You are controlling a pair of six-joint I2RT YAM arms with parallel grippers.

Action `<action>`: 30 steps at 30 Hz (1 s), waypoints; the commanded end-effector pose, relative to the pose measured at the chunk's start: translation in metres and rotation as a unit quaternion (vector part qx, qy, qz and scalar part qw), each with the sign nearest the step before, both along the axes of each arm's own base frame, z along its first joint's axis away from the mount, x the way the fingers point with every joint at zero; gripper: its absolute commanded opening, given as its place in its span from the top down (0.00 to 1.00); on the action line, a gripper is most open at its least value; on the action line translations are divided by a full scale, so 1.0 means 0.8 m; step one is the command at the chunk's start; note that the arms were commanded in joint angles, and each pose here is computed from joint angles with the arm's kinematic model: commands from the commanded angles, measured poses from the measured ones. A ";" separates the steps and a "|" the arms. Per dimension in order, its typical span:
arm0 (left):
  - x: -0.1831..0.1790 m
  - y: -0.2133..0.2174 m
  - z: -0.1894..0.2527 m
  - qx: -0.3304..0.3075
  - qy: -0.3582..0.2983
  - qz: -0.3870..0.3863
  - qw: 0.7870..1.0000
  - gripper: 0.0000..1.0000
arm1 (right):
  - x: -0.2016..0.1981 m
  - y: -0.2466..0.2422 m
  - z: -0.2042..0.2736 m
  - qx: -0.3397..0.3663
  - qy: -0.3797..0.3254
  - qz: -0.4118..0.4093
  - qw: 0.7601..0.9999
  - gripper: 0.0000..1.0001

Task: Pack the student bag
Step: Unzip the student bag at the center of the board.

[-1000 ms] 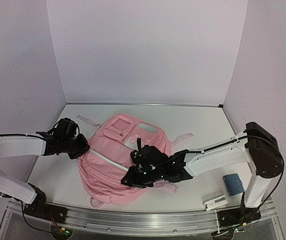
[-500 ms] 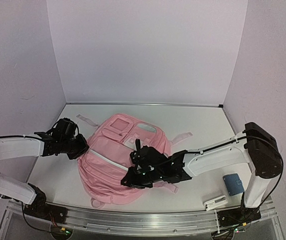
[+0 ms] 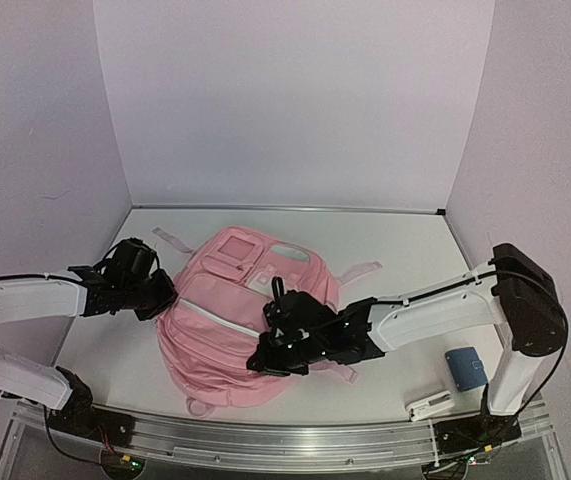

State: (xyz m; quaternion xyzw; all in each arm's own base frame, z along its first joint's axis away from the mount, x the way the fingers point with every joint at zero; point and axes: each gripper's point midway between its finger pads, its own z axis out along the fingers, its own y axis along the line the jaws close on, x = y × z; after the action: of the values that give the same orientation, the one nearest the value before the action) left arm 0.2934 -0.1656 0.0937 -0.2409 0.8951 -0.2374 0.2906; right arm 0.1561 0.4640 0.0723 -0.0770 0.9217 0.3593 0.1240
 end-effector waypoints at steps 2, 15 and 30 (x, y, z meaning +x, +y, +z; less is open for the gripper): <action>0.017 -0.006 0.032 -0.030 -0.050 0.042 0.997 1.00 | 0.074 -0.051 0.035 -0.045 -0.069 -0.060 0.995 1.00; 0.038 -0.063 0.044 -0.042 -0.078 0.040 0.995 1.00 | 0.000 0.058 0.038 -0.033 -0.056 0.038 0.997 1.00; 0.011 -0.095 0.047 -0.103 -0.073 -0.010 0.992 1.00 | 0.085 0.120 0.070 0.010 -0.105 0.037 0.994 1.00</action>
State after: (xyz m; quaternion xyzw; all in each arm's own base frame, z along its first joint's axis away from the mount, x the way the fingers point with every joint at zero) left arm 0.3042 -0.1886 0.0884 -0.2631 0.8802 -0.2109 0.3339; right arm 0.1966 0.5340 0.0949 -0.1303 0.9266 0.3044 0.1783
